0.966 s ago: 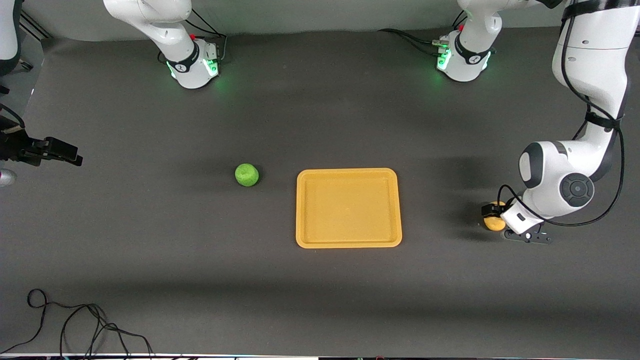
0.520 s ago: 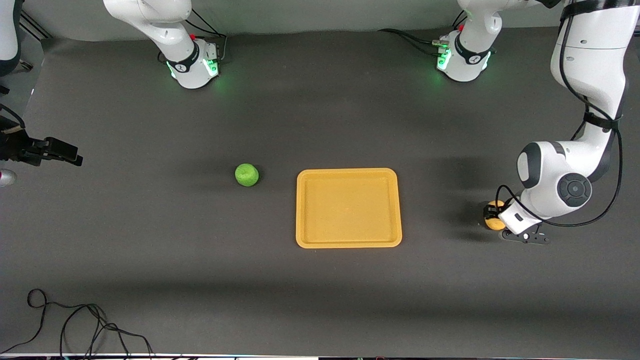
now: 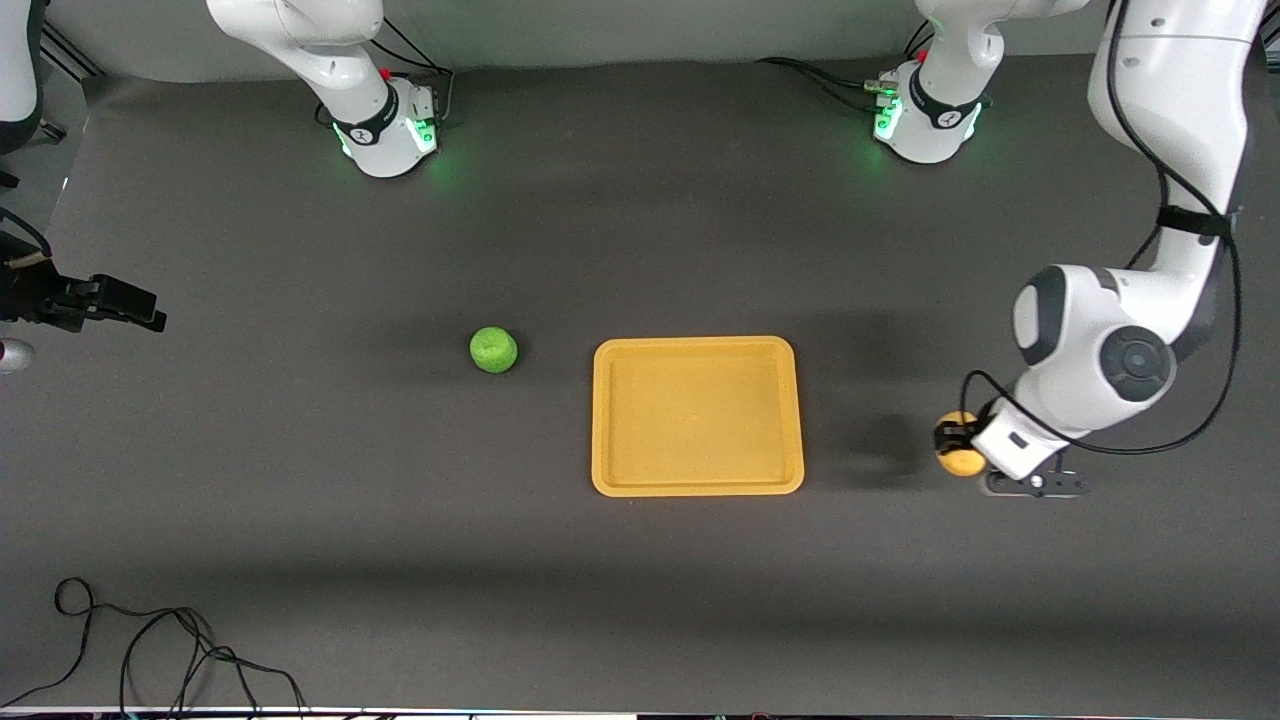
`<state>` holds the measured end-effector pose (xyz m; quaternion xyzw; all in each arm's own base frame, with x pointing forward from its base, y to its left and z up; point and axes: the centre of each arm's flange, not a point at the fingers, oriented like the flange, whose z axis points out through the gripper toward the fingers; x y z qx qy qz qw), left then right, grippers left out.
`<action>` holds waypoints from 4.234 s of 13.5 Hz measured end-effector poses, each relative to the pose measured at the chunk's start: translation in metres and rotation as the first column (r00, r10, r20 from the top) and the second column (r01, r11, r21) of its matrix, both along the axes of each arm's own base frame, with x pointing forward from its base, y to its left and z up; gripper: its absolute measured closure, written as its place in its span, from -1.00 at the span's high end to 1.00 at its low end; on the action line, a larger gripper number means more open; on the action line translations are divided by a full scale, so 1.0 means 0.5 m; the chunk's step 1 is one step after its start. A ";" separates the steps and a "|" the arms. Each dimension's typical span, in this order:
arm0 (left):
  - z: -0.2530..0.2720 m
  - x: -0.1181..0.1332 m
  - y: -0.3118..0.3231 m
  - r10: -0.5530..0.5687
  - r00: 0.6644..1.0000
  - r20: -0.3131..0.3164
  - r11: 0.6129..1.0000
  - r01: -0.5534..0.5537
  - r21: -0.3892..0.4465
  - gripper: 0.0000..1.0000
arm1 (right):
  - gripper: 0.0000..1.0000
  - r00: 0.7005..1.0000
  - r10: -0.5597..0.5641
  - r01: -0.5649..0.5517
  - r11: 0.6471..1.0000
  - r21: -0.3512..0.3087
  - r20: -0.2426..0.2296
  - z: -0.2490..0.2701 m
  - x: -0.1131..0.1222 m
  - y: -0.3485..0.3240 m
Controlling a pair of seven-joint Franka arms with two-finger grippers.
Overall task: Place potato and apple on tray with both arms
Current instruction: 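Carry the potato over the tray while the right gripper reaches the apple, then release the potato onto the tray and withdraw the left gripper, then close the right gripper on the green apple, then lift the apple and carry it over the tray with the right gripper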
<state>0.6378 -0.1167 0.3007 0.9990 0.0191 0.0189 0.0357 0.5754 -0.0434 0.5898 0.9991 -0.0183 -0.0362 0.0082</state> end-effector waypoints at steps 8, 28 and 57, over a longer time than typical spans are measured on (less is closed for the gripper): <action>-0.110 -0.093 -0.352 0.018 0.995 -0.093 1.000 -0.020 -0.018 0.20 | 1.00 1.000 0.017 -0.017 1.000 0.001 0.001 0.000 0.002 0.024; 0.178 -0.061 -0.259 0.105 0.992 -0.068 0.994 -0.102 0.039 0.99 | 1.00 0.999 0.048 -0.048 0.998 0.044 0.007 -0.195 -0.132 0.574; 0.423 -0.109 0.221 -0.145 0.985 -0.089 0.985 0.153 0.082 1.00 | 0.52 0.996 0.055 -0.056 0.998 -0.014 -0.072 -0.800 -0.192 0.576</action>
